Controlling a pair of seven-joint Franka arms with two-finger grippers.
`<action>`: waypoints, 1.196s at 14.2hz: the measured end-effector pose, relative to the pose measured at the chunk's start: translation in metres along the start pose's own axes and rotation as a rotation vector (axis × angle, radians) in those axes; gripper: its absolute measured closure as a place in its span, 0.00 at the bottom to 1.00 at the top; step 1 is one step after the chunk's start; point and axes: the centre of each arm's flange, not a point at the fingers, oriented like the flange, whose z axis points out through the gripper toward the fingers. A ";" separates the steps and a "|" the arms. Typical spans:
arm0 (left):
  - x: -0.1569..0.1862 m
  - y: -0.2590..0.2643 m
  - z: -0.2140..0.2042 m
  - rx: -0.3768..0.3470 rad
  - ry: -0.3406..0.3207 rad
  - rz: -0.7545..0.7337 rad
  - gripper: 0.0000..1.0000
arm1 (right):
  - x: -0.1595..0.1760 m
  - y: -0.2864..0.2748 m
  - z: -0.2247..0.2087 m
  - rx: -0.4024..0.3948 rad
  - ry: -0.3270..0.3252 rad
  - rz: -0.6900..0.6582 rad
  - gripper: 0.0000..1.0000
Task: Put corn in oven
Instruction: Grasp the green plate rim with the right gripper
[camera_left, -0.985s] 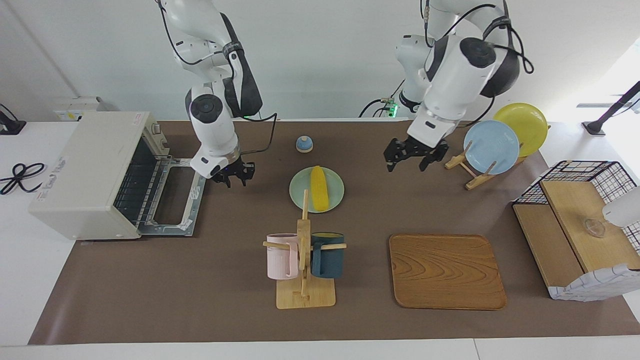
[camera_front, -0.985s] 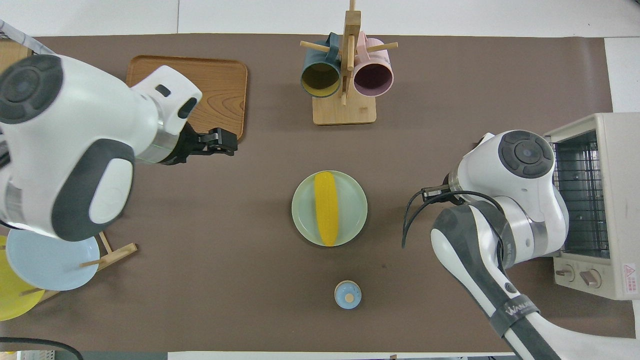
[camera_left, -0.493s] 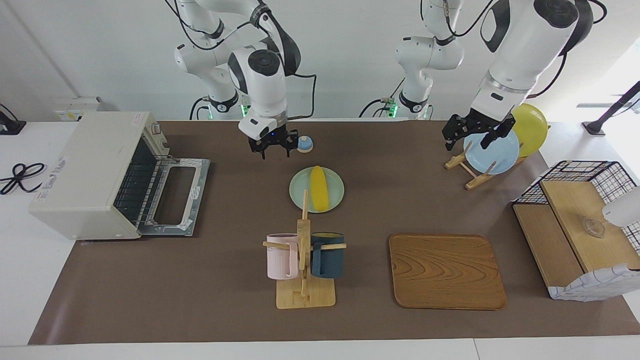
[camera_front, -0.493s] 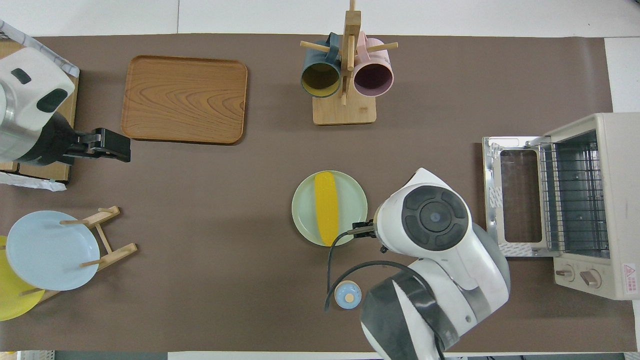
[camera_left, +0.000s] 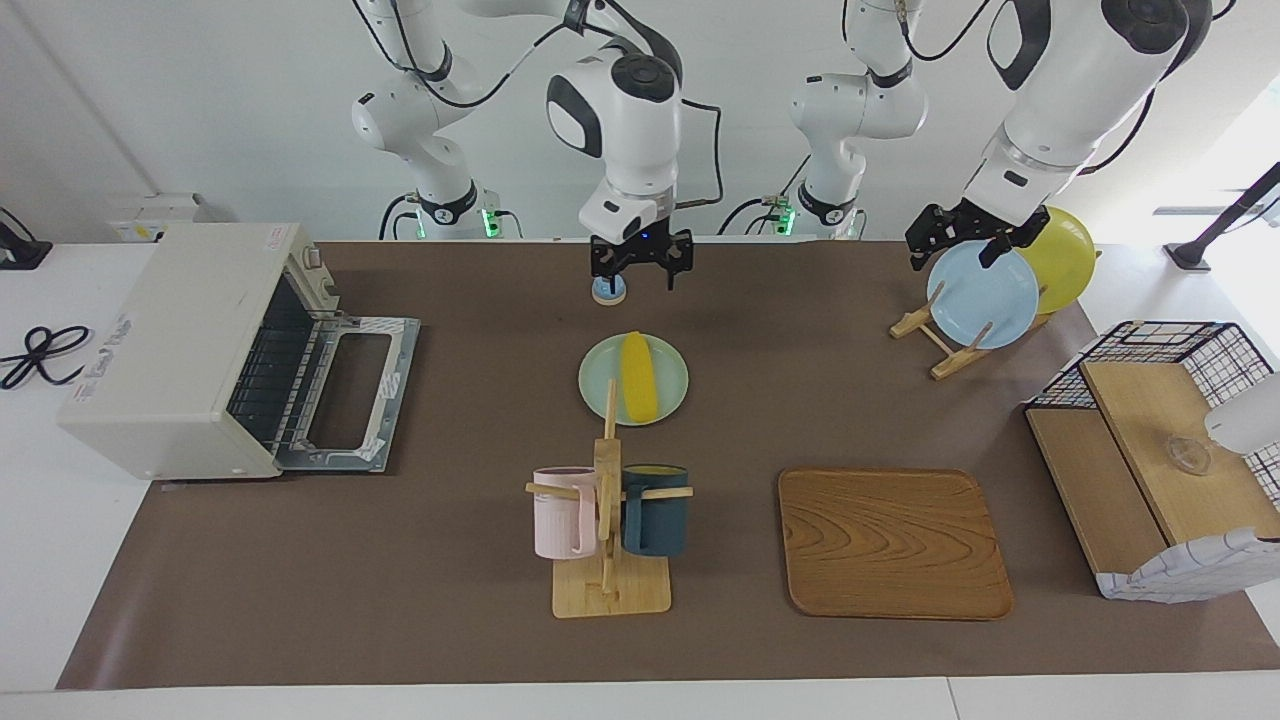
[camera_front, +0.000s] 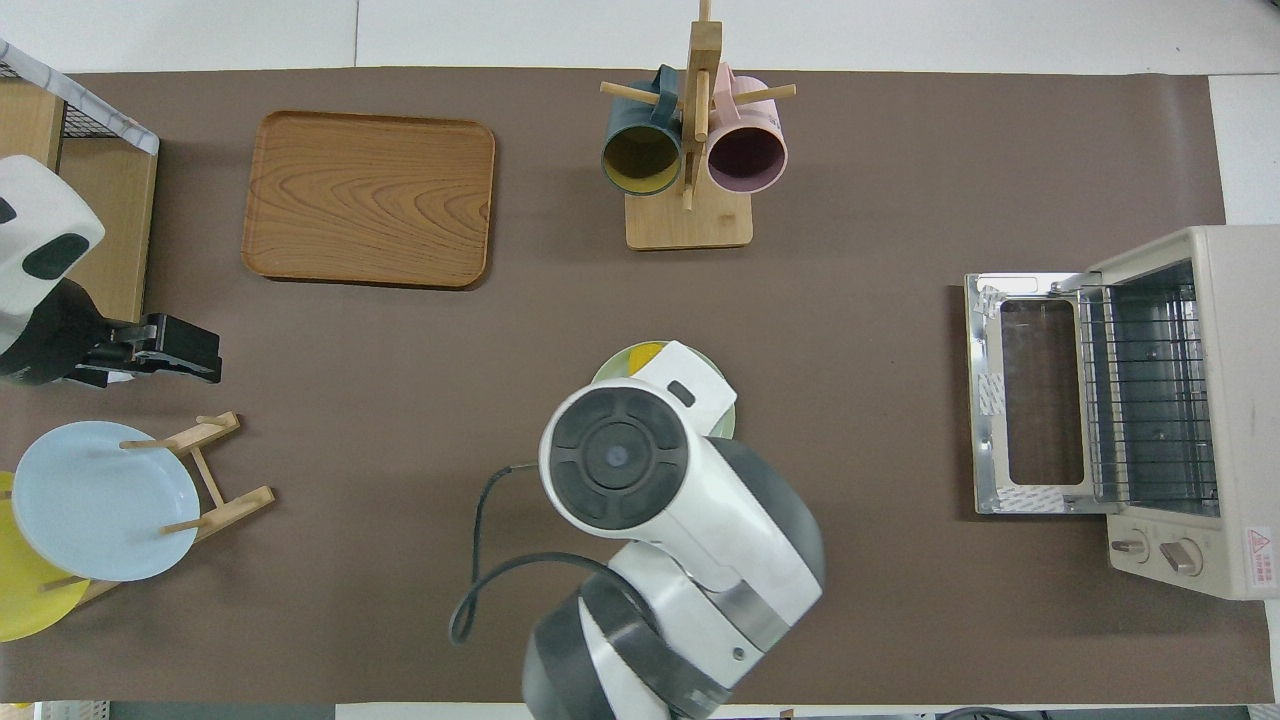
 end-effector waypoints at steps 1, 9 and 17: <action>0.001 0.000 -0.001 -0.001 0.013 0.001 0.00 | 0.002 -0.039 0.014 -0.014 0.009 0.017 0.05; 0.003 0.004 -0.028 -0.003 0.069 0.005 0.00 | 0.011 -0.075 0.115 -0.152 0.125 -0.147 0.18; 0.007 0.008 -0.024 0.000 0.068 0.010 0.00 | -0.007 -0.044 0.154 -0.145 0.114 -0.163 0.51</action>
